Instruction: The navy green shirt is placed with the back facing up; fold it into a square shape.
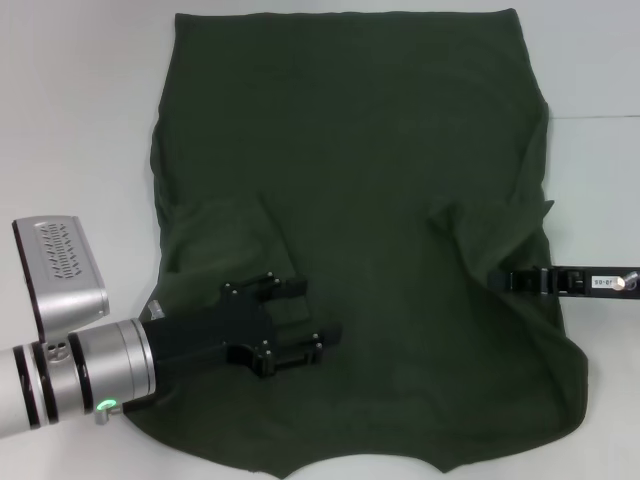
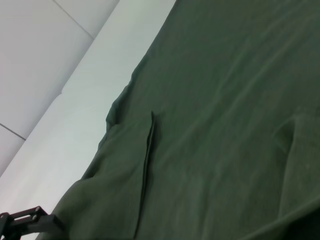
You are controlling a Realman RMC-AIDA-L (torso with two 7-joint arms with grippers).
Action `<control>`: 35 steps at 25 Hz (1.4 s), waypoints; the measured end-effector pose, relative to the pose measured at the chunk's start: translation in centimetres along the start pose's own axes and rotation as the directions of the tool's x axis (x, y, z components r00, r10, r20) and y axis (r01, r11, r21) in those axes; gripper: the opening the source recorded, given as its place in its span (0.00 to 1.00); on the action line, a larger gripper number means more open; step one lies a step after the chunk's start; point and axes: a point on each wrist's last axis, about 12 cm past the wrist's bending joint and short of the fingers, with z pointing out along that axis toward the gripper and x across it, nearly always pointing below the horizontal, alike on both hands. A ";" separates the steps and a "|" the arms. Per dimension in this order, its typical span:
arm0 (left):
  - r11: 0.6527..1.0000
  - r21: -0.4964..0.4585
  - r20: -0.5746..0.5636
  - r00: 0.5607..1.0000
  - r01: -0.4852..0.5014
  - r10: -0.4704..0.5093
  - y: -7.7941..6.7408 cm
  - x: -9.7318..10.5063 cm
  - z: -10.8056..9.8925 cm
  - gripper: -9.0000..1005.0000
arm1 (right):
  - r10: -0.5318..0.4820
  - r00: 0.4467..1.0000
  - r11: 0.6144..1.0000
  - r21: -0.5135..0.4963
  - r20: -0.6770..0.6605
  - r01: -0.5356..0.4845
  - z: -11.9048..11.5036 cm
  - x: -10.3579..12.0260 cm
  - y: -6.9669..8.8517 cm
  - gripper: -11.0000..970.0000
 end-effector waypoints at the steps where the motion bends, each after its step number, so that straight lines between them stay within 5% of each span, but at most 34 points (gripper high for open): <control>1: 1.000 0.000 0.000 1.000 0.000 0.000 0.0 0.0 0.0 0.76 | -0.006 1.000 1.000 -0.002 -0.003 0.006 0.1 -0.2 0.1 0.06; 16: 1.000 -0.008 -0.005 1.000 -0.009 0.009 0.2 -0.1 0.1 0.76 | -0.120 0.983 0.992 -0.037 -0.135 0.116 2.3 -0.8 1.8 0.14; 27: 1.000 -0.009 -0.005 1.000 -0.009 0.009 0.2 0.0 0.1 0.76 | -0.108 0.989 0.994 0.009 -0.101 0.109 1.6 -2.5 1.6 0.62; 35: 1.000 -0.010 -0.005 1.000 -0.004 0.004 0.1 0.1 0.0 0.76 | -0.017 0.997 0.992 0.120 -0.077 0.027 1.0 -2.7 0.2 0.83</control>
